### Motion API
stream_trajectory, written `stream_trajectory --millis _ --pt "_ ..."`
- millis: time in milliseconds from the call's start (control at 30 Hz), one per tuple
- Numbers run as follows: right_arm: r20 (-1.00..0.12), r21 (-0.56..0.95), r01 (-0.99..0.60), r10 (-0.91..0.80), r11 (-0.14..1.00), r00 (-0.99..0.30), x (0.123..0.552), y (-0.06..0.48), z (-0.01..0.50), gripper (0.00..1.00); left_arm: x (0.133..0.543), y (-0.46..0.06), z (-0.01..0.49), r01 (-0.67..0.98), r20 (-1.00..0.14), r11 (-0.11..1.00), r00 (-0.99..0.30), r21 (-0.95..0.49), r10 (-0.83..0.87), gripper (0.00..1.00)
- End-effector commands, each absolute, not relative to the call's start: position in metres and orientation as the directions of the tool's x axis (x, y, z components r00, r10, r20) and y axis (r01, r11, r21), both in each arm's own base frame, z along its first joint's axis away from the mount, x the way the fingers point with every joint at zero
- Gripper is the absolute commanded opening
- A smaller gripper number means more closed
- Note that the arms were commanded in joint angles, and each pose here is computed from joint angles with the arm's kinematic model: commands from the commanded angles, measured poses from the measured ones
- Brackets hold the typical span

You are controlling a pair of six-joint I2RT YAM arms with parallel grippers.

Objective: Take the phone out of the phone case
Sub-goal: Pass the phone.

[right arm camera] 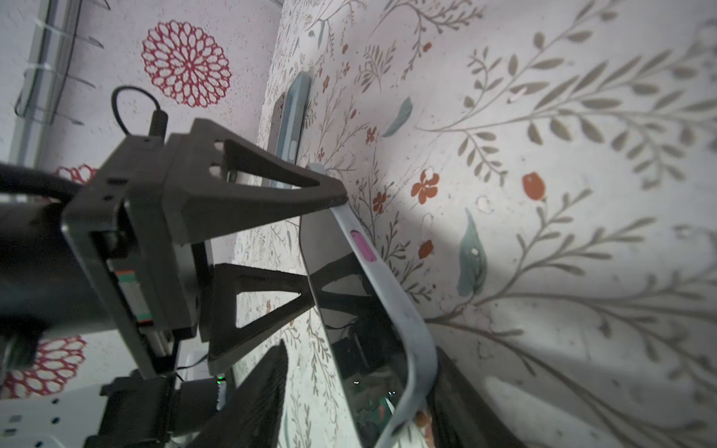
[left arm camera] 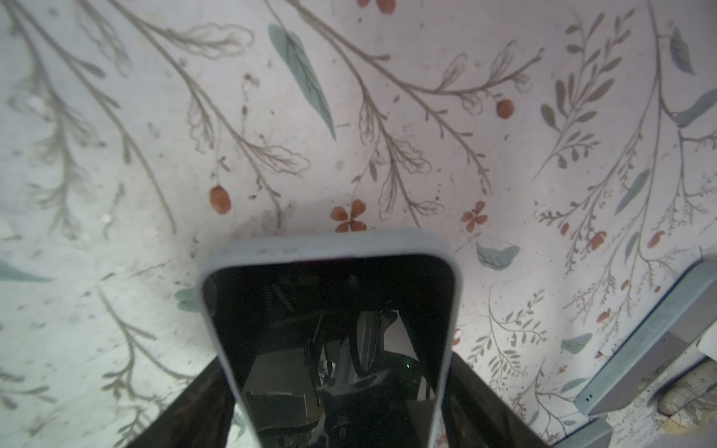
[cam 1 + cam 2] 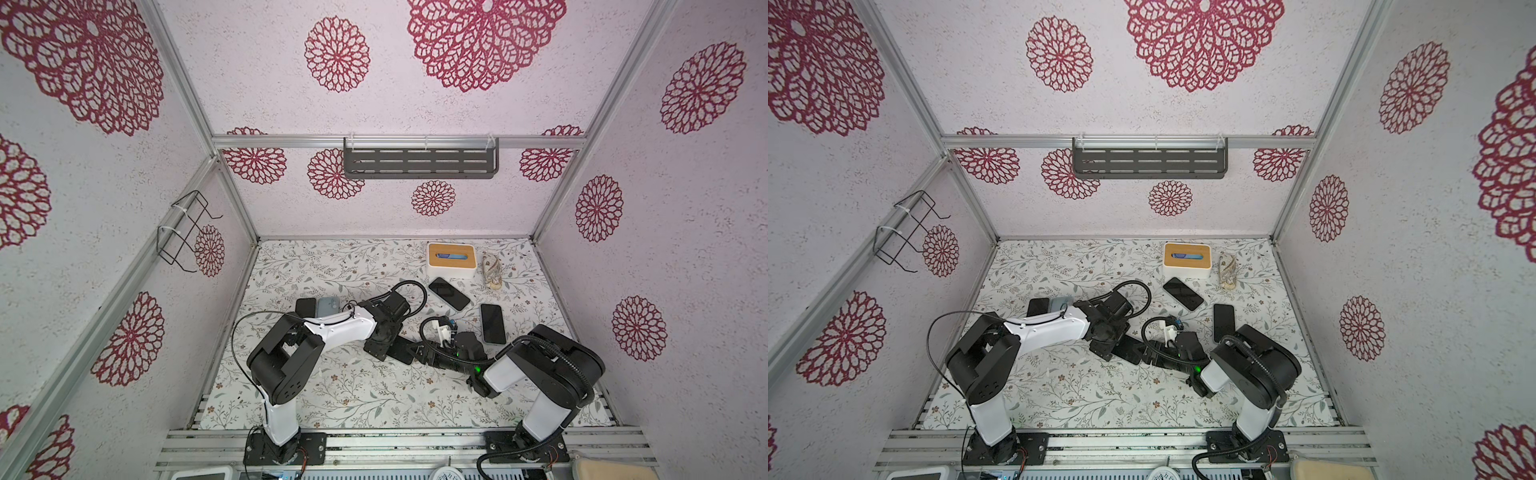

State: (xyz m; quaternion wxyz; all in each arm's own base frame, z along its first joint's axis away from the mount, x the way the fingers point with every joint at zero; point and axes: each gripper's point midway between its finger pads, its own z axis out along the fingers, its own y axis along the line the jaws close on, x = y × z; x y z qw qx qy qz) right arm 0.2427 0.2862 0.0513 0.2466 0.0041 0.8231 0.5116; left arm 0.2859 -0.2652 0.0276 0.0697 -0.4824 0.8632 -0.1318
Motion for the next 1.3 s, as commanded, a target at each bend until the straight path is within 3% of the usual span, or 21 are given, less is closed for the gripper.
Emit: stream_trajectory --millis 0,267,400,600,733,1000,1267 --pt "-0.445 0.857 -0.314 0.278 0.409 -0.851 0.250 0.295 0.079 0.43 0.293 -0.281 0.053 -0.765 0.016 0.512 -0.562 -0.390 -0.827 0.56" --pt "-0.508 0.821 -0.363 0.274 0.440 -0.817 0.251 0.289 0.100 0.10 0.297 -0.291 0.070 -0.705 -0.003 0.536 -0.604 -0.465 -0.797 0.58" --pt "-0.542 0.796 -0.388 0.265 0.464 -0.797 0.248 0.283 0.112 0.00 0.303 -0.286 0.085 -0.651 -0.064 0.561 -0.622 -0.512 -0.780 0.77" --pt "-0.600 0.759 -0.424 0.279 0.494 -0.750 0.244 0.268 0.140 0.00 0.313 -0.277 0.121 -0.526 -0.161 0.555 -0.617 -0.644 -0.771 0.95" --pt "-0.645 0.733 -0.454 0.303 0.506 -0.702 0.243 0.257 0.166 0.00 0.315 -0.271 0.143 -0.403 -0.225 0.552 -0.620 -0.730 -0.751 1.00" --pt "-0.696 0.714 -0.530 0.379 0.457 -0.610 0.241 0.234 0.222 0.00 0.303 -0.264 0.211 0.054 -0.404 0.463 -0.584 -0.885 -0.704 0.97" --pt "-0.695 0.712 -0.618 0.465 0.335 -0.549 0.240 0.230 0.284 0.00 0.278 -0.285 0.248 0.354 -0.415 0.235 -0.621 -0.905 -0.665 0.97"
